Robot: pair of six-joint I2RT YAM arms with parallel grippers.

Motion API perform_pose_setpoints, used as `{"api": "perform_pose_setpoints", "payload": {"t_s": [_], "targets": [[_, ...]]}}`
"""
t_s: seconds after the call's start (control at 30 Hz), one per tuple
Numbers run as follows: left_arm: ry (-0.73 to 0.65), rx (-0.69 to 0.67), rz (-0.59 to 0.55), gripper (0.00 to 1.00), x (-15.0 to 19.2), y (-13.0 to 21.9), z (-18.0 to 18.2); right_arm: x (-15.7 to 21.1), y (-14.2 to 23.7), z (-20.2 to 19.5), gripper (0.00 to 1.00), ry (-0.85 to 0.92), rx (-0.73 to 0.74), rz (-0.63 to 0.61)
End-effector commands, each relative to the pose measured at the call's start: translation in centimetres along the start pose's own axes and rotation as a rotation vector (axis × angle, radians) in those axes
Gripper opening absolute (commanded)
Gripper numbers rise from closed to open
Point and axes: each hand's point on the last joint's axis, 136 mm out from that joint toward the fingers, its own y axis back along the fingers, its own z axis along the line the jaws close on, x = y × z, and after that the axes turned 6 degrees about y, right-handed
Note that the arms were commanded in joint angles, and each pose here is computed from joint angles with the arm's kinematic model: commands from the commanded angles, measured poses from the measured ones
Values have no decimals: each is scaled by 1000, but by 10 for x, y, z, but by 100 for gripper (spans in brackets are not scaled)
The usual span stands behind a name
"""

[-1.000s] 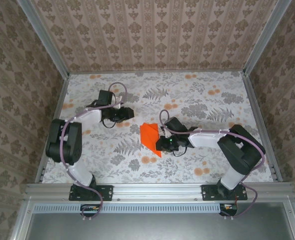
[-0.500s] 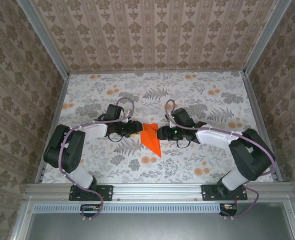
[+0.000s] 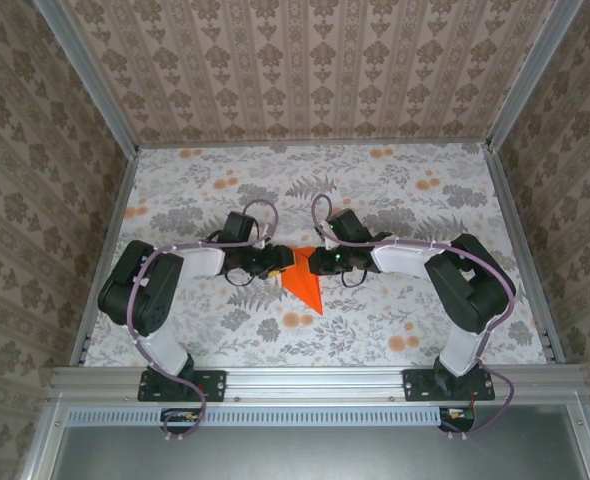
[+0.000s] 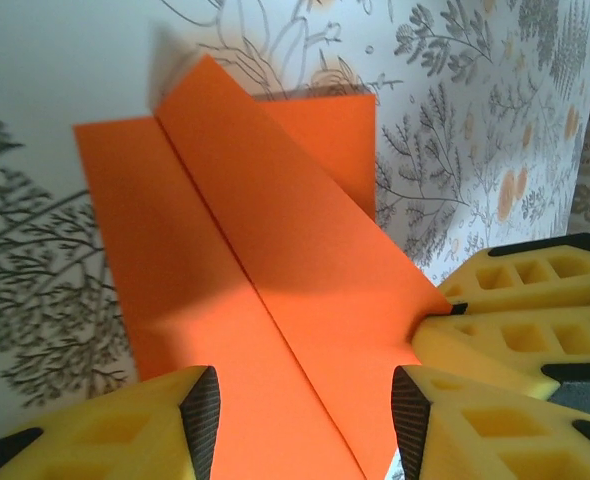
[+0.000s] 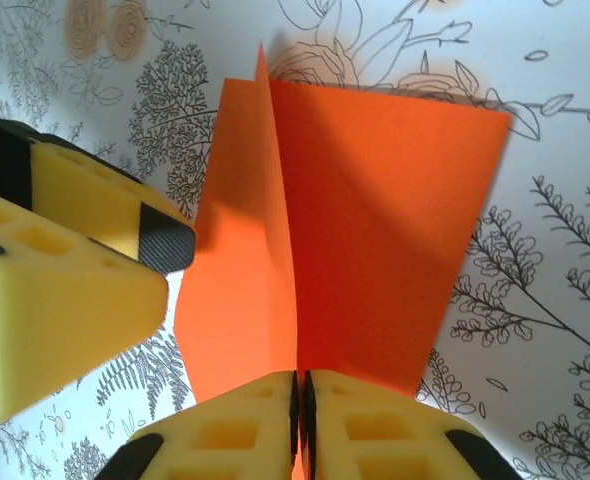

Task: Fold a paper plane with a square sheet of paper (fold left side to right side)
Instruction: Turn over the paper at the center of the table.

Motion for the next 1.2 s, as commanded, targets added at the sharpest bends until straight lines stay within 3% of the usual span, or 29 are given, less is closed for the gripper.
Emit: {"api": "perform_pose_setpoints", "payload": {"t_s": [0.0, 0.53, 0.7, 0.8, 0.9, 1.0, 1.17], "targets": [[-2, 17, -3, 52, -7, -3, -9, -6, 7, -3, 7, -3, -2, -19], [-23, 55, 23, 52, -17, -24, -23, 0, 13, -8, 7, -42, -27, -25], [-30, 65, 31, 46, -22, -30, -25, 3, 13, -9, 9, -48, -27, -19], [-38, 78, 36, 35, -27, -34, -29, 3, 14, -9, 11, -51, -30, -20], [-61, 93, 30, 20, -32, -34, -36, 3, 17, -10, 16, -56, -30, -25], [-89, 99, 19, 8, -34, -29, -44, -2, 28, -13, 27, -74, -31, -60], [-137, 114, -12, 1, -38, -13, -59, -12, 59, -18, 50, -114, -57, -153]]}}
